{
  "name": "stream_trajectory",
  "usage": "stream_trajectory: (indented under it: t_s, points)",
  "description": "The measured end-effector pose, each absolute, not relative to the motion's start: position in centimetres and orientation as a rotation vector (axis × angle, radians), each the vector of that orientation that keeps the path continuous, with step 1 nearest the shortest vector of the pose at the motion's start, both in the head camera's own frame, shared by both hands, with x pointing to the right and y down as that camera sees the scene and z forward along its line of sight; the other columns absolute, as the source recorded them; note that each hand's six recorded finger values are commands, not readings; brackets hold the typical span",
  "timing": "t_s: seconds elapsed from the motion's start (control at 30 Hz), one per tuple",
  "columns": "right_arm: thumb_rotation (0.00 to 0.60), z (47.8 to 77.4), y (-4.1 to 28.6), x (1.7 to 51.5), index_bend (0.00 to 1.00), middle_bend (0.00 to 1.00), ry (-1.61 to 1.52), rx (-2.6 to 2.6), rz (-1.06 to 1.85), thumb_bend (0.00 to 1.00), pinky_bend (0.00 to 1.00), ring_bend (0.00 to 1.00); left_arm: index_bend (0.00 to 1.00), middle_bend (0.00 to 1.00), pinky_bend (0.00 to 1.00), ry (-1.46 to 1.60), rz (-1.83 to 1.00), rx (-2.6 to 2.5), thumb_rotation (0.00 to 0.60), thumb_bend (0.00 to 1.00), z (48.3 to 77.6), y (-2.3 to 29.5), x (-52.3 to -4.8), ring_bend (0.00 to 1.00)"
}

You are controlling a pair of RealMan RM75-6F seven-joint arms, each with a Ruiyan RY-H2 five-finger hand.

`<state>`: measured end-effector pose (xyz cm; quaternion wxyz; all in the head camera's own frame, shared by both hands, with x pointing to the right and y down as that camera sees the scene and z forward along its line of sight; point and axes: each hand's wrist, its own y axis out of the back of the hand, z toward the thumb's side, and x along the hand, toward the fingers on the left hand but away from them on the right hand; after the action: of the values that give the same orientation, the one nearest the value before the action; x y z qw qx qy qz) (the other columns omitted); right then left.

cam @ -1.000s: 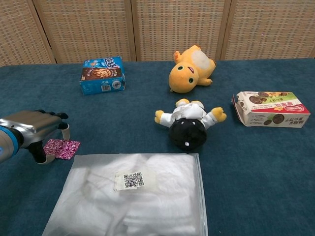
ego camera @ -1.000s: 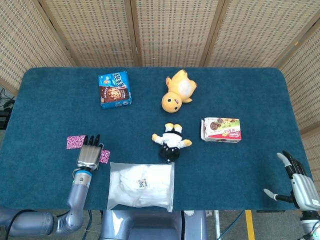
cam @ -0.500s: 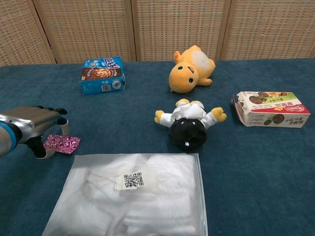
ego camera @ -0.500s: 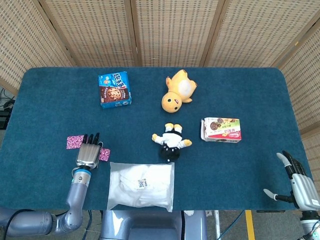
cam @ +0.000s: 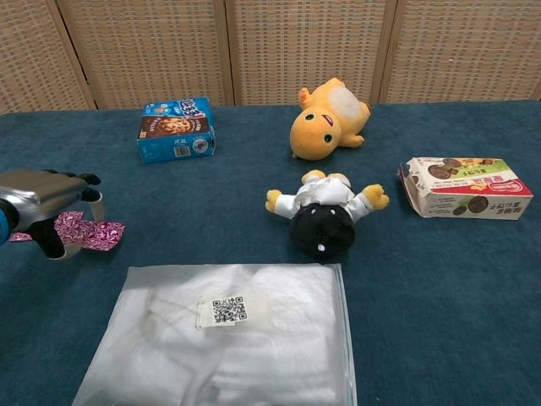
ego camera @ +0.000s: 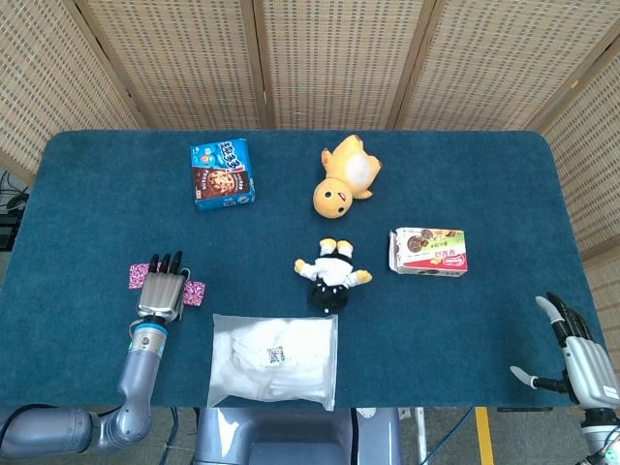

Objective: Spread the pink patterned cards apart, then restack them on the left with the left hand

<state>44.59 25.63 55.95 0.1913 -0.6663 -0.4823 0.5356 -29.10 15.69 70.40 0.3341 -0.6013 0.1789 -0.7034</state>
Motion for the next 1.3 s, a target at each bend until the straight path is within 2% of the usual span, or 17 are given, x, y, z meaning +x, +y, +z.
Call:
stream_trajectory:
  t_s: [0.67,1.3]
  points:
    - [0.600,56.1,25.7,44.5,0.04,0.00,-1.348,-1.867,1.510,0.10,0.00,0.00,0.38,0.00,0.00,0.573,-1.962,-1.463,0.600,0.41,69.9,12.7,-34.6,0.00]
    - [0.600,56.2,25.7,44.5,0.04,0.00,-1.345,-1.868,1.514,0.11,0.00,0.00,0.38,0.00,0.00,0.585,-2.002,-1.435,0.600,0.39,71.1,12.4,-36.0,0.00]
